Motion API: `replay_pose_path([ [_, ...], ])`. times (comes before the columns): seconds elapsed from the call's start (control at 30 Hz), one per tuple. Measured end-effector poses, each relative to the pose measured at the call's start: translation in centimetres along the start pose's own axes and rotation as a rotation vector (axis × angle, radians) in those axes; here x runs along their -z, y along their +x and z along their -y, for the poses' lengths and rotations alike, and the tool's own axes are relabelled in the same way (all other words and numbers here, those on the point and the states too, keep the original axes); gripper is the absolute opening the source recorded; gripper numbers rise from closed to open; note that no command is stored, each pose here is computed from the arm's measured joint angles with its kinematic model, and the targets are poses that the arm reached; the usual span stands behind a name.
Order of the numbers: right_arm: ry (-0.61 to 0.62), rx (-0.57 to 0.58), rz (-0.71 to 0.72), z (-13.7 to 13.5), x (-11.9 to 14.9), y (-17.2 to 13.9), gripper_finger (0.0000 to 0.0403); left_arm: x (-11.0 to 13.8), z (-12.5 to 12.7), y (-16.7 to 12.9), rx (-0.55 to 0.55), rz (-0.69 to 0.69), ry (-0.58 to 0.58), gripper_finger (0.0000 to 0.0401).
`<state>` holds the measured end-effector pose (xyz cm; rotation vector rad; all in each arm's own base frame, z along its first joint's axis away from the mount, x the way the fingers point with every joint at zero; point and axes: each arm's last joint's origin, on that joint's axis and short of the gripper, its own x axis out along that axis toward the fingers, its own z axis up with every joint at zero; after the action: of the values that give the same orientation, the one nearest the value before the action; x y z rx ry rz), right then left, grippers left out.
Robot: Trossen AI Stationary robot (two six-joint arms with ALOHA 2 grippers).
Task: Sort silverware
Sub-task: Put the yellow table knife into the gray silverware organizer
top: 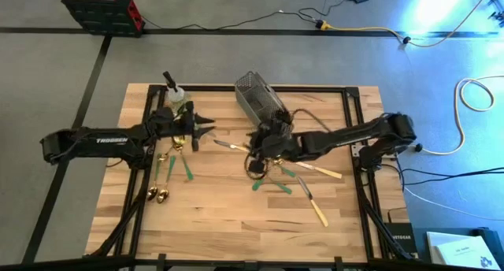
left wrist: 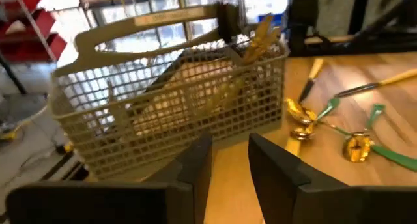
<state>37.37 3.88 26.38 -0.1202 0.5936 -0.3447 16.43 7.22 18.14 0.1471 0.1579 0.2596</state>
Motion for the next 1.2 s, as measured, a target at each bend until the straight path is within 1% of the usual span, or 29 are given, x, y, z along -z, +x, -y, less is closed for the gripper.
replay_pose_path([
  [0.13, -0.018, -0.052, -0.082, -1.0, 2.0, 3.3, 0.0138, 1.1, 0.4, -0.7, -0.012, 0.048, 0.017, 0.0086],
  [0.23, 0.001, -0.056, -0.148, -0.7, 2.8, 5.3, 0.0131, 1.2, 0.4, -0.7, -0.017, 0.042, 0.022, 0.0086],
  [0.37, 0.001, -0.058, -0.208, -0.1, 2.7, 7.3, 0.0127, 1.2, 0.4, -0.7, -0.02, 0.044, 0.02, 0.0086],
  [0.43, -0.018, -0.049, -0.255, 0.0, 2.6, 8.1, 0.0127, 1.2, 0.4, -0.7, -0.02, 0.045, 0.02, 0.0086],
  [0.57, -0.057, -0.036, -0.364, 0.3, 2.4, 8.8, 0.0127, 1.3, 0.4, -0.7, -0.022, 0.042, 0.02, 0.0086],
  [0.7, -0.13, 0.024, -0.459, 0.2, 1.7, 8.1, 0.0127, 1.3, 0.4, -0.7, -0.021, 0.039, 0.019, 0.0086],
  [0.8, -0.173, 0.106, -0.504, 0.3, 0.6, 7.0, 0.0127, 1.3, 0.4, -0.7, -0.021, 0.039, 0.02, 0.0086],
  [0.87, -0.173, 0.135, -0.496, 0.3, -0.7, 6.0, 0.0127, 1.3, 0.4, -0.7, -0.021, 0.039, 0.02, 0.0086],
  [0.93, -0.196, 0.125, -0.484, -0.1, -1.9, 5.1, 0.0127, 1.3, 0.4, -0.7, -0.021, 0.038, 0.019, 0.0086],
  [1.03, -0.234, 0.128, -0.421, -1.2, -4.0, 3.4, 0.0127, 1.3, 0.4, -0.7, -0.021, 0.041, 0.019, 0.0086],
  [1.13, -0.282, 0.186, -0.391, -1.8, -5.8, 1.2, 0.0126, 1.3, 0.4, -0.7, -0.02, 0.04, 0.009, 0.0086],
  [1.2, -0.309, 0.235, -0.387, -2.0, -6.5, 0.0, 0.0126, 1.4, 0.4, -0.7, -0.011, 0.025, 0.031, 0.0086],
])
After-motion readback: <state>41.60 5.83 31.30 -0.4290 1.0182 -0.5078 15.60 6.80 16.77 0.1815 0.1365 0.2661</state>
